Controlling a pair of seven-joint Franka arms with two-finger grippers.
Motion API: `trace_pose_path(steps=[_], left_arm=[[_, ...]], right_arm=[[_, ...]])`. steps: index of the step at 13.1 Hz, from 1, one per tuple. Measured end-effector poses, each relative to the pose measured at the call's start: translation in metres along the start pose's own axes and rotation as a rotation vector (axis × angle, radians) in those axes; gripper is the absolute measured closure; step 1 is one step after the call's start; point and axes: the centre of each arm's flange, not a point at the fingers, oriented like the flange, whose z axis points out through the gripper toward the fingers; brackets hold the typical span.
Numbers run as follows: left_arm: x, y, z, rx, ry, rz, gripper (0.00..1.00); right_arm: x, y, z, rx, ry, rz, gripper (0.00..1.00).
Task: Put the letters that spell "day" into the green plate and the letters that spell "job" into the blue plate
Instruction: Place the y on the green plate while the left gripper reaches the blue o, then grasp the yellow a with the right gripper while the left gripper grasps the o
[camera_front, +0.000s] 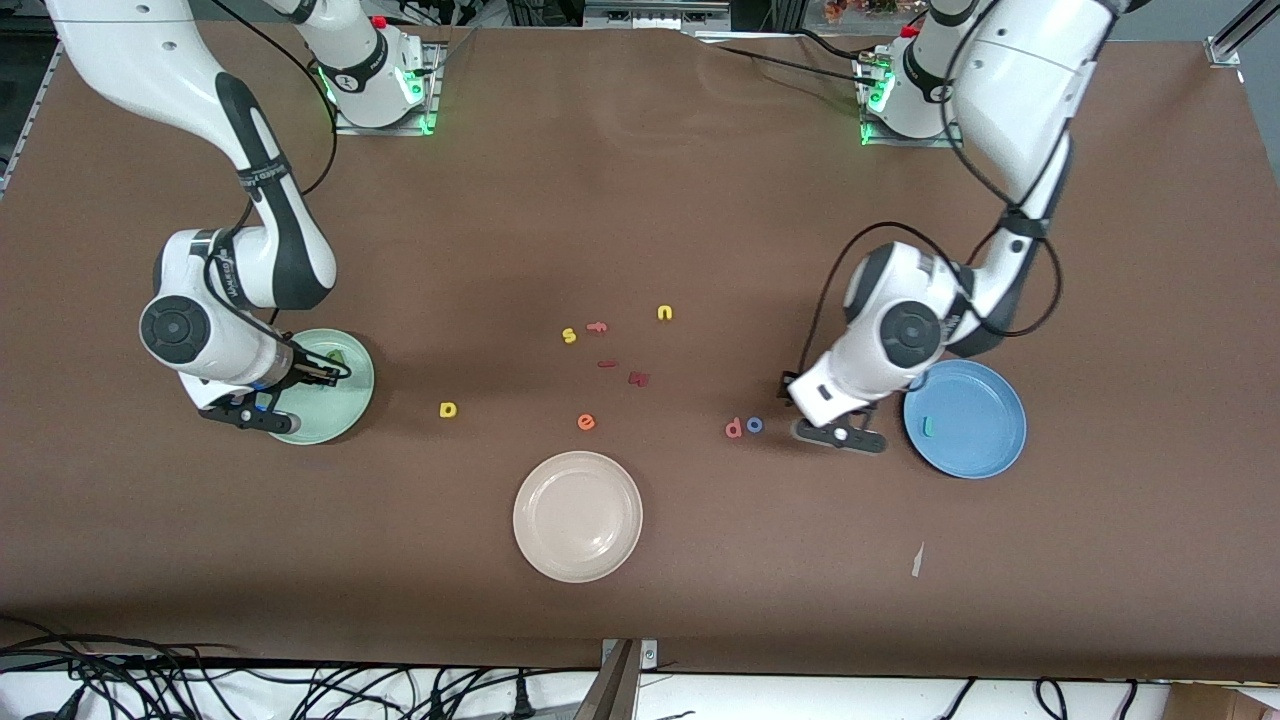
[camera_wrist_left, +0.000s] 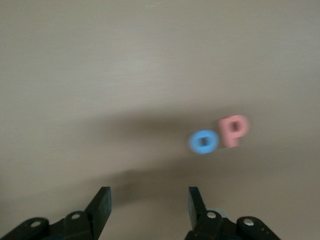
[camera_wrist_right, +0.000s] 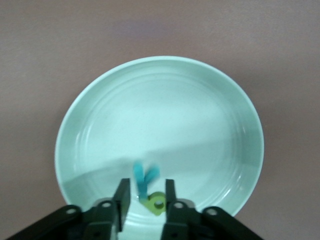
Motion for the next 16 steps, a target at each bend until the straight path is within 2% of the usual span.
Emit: trace_pose_path(steps=[3, 5, 8, 10, 16], left_arm=[[0.001, 0.039, 0.026, -0.005, 0.041, 0.053, 0.29], [0.005, 0.034, 0.028, 0.053, 0.059, 0.121, 0.29], [0.007, 0.032, 0.026, 0.098, 0.074, 0.181, 0.29], [0.006, 0.033, 0.029, 0.104, 0.07, 0.194, 0.28], [-0.002, 0.043, 0.053, 0.123, 0.056, 0.243, 0.29]], right_arm=[[-0.005, -0.031, -0.019, 0.018, 0.028, -0.011, 0.22], [-0.01, -0.052, -0.041, 0.03, 0.035, 0.01, 0.01], [-0.018, -0.082, -0.058, 0.046, 0.038, 0.054, 0.0], [-0.026, -0.105, -0.063, 0.06, 0.04, 0.06, 0.0], [-0.038, -0.18, -0.047, 0.104, 0.058, -0.04, 0.0]])
